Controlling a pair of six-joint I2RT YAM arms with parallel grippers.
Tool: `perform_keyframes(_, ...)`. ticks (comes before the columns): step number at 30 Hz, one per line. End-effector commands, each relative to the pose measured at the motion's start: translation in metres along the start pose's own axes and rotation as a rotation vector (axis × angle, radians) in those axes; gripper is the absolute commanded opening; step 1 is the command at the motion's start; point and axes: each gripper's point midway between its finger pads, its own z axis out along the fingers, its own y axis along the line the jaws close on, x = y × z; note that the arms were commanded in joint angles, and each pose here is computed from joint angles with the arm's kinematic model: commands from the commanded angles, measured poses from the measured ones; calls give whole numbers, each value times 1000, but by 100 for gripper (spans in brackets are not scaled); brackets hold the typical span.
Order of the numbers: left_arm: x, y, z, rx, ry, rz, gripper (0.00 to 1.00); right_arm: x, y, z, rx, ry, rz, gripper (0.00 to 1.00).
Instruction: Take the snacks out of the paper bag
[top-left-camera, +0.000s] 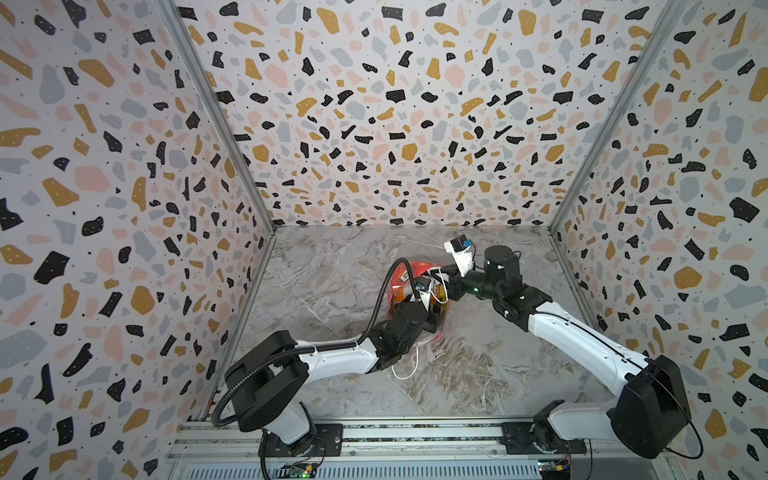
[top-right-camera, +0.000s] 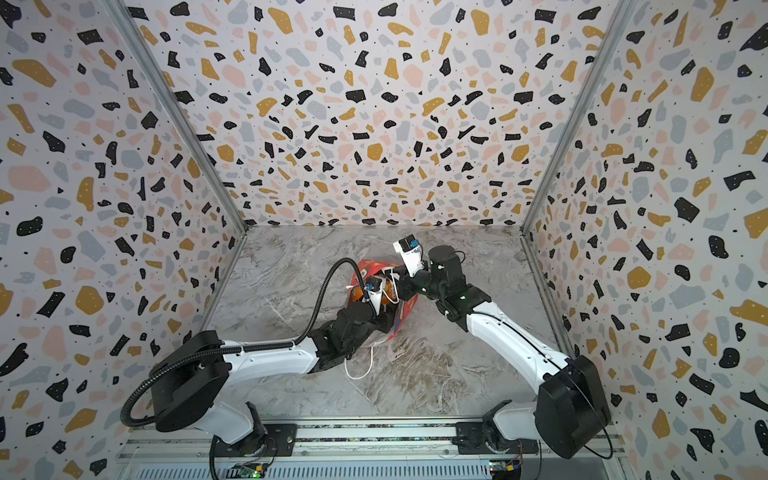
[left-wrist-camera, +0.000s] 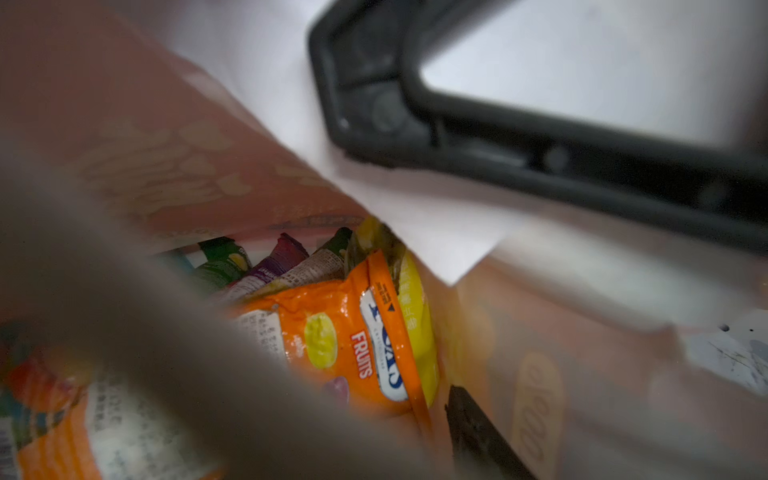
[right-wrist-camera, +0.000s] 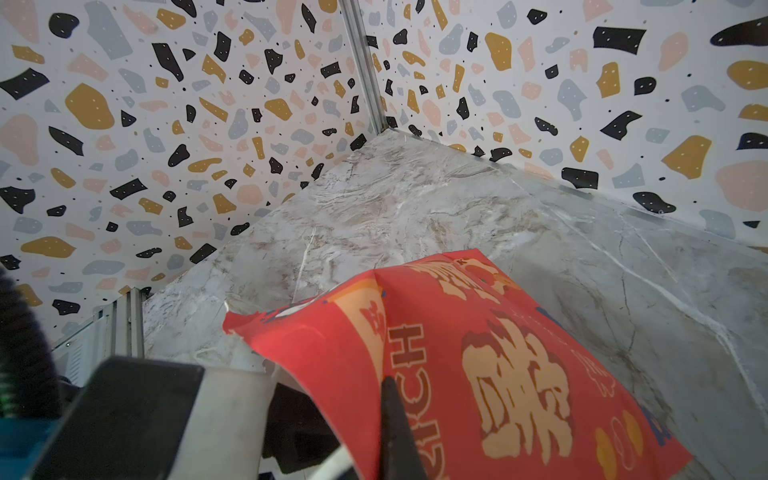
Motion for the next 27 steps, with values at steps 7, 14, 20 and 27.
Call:
perform_keyframes(7, -13, 6, 15, -59, -39, -6, 44, -48, 25, -20, -73, -157, -71, 0)
perform_keyframes(14, -6, 11, 21, -71, -20, -8, 25, -48, 24, -22, -65, -162, -73, 0)
perform_keyframes(20, -14, 11, 13, -60, -29, -18, 3, -46, 22, -20, -58, -155, -70, 0)
perform_keyframes(27, -42, 7, -13, -6, -77, -20, 0, -45, 16, -20, -22, -155, -66, 0)
